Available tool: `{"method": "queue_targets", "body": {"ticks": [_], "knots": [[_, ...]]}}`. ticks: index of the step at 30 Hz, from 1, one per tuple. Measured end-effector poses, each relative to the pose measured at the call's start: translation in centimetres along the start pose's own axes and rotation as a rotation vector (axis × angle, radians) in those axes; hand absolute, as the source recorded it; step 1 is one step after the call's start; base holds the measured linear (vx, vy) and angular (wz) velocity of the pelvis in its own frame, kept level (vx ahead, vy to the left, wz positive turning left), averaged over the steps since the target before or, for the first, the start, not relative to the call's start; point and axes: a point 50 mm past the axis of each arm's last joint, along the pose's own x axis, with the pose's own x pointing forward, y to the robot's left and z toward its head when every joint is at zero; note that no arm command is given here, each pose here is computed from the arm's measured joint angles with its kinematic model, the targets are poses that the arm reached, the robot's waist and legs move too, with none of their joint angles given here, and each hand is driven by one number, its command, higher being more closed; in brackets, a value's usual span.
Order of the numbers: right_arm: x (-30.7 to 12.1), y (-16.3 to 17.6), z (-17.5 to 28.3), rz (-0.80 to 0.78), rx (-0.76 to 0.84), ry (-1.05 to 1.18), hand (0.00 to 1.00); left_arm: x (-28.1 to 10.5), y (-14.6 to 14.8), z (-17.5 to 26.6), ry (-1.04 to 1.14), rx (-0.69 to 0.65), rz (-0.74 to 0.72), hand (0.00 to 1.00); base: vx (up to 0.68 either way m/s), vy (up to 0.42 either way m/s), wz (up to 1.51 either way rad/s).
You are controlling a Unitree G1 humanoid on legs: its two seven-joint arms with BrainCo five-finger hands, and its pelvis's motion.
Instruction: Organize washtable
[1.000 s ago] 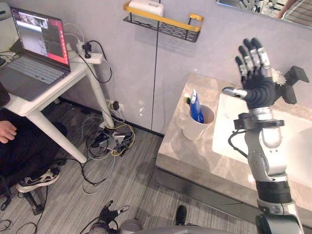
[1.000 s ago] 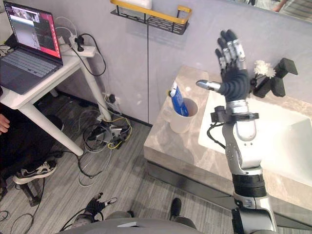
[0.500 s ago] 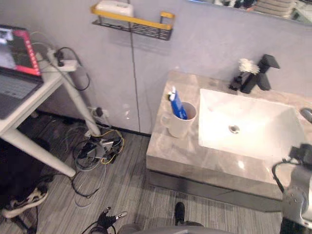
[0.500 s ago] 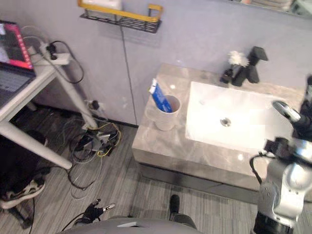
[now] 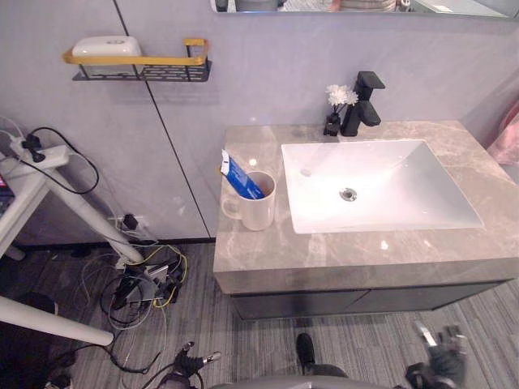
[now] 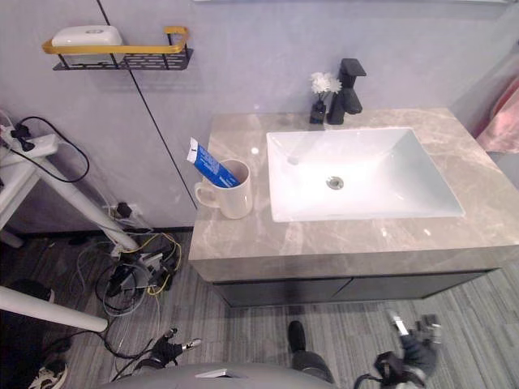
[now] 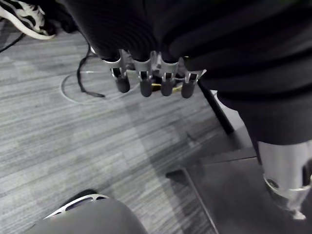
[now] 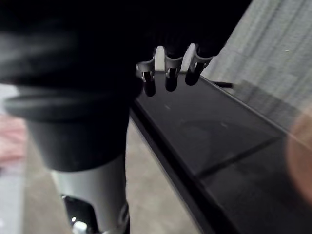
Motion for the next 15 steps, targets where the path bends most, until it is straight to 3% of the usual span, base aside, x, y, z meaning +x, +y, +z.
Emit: {"method": "queue_targets", "body": {"ticks": [4,11,15], "knots": [[-0.3,-0.7,-5.5,0.015,-0.129,0.270,0.00,0.2,-0.3,0.2,0.002,0.013,-0.014,0.00,0.02,-0.016,0.07],[-1.9,-6.7,-10.4,-0.274,-0.136,0.602,0.00,0.4,-0.3,-0.3,0.046,-0.032,-0.009,0.00,0.04,-0.013,0.28],[-2.7,-7.4,-11.3,-0.334,-0.091,0.671,0.00,0.4,0.1,-1.6,0.142,-0.277,0.037,0.00,0.05,-0.016,0.38]]}}
